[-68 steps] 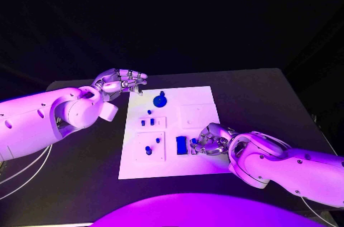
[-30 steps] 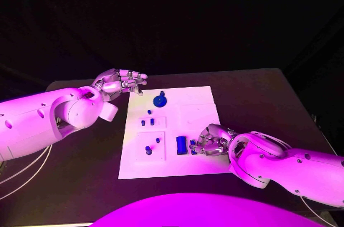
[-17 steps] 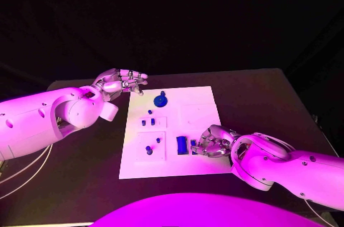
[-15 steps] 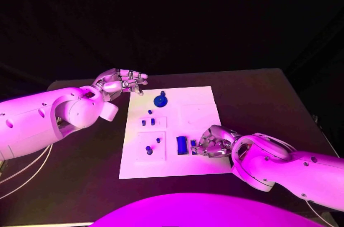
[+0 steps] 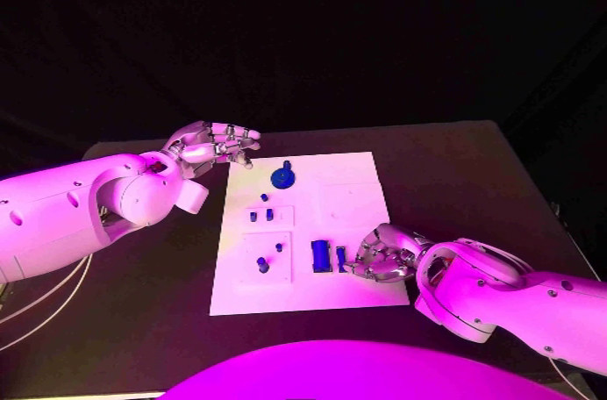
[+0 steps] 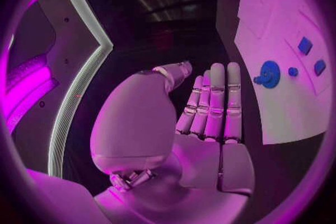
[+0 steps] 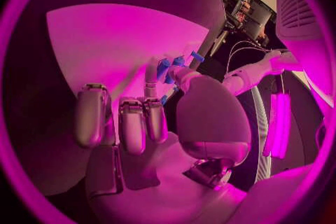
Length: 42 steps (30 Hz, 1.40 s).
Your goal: Assemble the parts on the task board
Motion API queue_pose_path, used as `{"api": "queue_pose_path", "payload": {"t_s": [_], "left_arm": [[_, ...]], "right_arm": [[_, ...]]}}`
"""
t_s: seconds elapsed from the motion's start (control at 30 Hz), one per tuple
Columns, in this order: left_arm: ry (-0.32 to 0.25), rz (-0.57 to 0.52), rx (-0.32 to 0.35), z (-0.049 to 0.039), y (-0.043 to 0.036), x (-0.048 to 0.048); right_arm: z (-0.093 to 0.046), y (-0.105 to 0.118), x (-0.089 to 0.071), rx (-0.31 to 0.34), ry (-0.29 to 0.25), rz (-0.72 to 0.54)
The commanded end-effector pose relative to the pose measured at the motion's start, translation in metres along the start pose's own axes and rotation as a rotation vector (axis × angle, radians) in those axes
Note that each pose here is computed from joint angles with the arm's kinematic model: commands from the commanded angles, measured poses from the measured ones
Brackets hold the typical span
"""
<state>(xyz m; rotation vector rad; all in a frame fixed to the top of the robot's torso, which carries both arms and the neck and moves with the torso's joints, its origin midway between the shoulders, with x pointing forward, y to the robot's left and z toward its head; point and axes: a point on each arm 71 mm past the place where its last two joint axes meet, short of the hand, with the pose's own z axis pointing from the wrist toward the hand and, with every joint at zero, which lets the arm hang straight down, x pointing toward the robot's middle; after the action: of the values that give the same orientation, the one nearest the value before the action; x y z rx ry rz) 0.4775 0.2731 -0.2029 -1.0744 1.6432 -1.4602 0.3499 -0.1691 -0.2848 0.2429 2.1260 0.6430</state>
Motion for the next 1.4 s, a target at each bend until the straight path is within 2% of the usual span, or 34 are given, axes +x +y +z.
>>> {"api": "queue_pose_path", "payload": {"t_s": [0.03, 0.97, 1.17, 1.4], "left_arm": [[0.020, -0.004, 0.004, 0.0003, -0.0006, 0.0021], [0.023, -0.006, 0.003, 0.0004, -0.0005, 0.0024], [0.023, -0.006, 0.003, 0.0006, -0.0005, 0.0024], [0.020, -0.007, 0.006, 0.0012, -0.0003, 0.0022]], "right_arm": [[0.000, 0.001, 0.002, -0.014, 0.023, -0.003], [0.013, -0.001, 0.005, 0.016, 0.033, -0.009], [0.013, -0.001, 0.003, -0.002, 0.005, -0.006], [0.008, 0.001, -0.005, -0.063, -0.063, 0.061]]}}
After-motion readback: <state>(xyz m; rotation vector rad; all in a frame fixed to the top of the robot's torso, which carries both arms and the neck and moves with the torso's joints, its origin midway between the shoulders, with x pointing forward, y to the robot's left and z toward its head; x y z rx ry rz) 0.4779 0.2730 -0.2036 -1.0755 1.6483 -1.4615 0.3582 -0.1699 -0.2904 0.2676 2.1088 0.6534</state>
